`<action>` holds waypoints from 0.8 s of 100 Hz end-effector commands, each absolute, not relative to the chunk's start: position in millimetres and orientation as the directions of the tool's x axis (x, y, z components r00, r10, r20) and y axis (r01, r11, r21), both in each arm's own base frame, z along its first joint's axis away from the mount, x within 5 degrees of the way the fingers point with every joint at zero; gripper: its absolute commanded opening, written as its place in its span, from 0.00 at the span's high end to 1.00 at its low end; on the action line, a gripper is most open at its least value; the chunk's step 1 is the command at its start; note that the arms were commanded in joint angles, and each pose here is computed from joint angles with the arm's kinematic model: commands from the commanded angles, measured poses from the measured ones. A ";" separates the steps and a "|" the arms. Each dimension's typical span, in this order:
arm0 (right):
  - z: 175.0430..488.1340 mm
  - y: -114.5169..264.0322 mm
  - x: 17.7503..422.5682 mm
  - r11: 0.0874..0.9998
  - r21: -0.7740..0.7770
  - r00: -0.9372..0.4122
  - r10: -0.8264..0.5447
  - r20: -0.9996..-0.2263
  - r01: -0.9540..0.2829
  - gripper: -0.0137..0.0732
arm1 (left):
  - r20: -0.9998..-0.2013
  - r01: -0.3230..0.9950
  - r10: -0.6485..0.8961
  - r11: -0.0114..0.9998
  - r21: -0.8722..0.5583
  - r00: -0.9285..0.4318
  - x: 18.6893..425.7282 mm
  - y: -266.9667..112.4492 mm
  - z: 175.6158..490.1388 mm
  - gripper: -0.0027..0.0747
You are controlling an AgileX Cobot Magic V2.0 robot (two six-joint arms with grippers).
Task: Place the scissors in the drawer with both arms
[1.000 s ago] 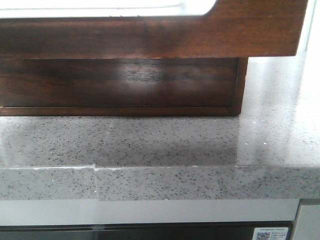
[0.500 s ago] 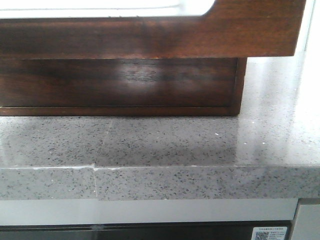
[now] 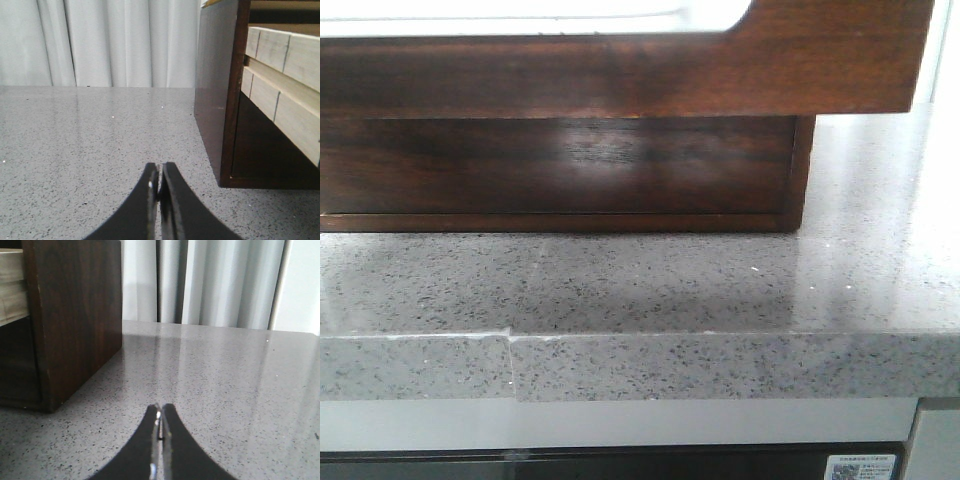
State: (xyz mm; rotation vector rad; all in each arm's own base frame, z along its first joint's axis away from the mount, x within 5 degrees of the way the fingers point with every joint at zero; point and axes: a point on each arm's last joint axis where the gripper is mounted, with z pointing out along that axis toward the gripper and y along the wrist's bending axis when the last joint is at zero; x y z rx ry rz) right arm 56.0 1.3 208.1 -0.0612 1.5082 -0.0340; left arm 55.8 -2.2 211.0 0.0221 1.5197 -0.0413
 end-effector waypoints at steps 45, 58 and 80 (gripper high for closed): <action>211.3 1.3 54.2 0.998 -0.062 0.150 -0.060 -0.987 -0.010 0.92 | -0.992 0.054 -0.029 0.998 -0.022 0.121 54.4 -2.8 207.2 0.99; 211.6 1.4 54.2 0.998 -0.062 0.154 -0.060 -0.986 -0.010 0.92 | -0.992 0.054 -0.029 0.998 -0.022 0.121 54.4 -2.8 207.2 0.99; 211.6 1.4 54.2 0.998 -0.062 0.154 -0.060 -0.986 -0.010 0.92 | -0.992 0.054 -0.029 0.998 -0.022 0.121 54.4 -2.8 207.2 0.99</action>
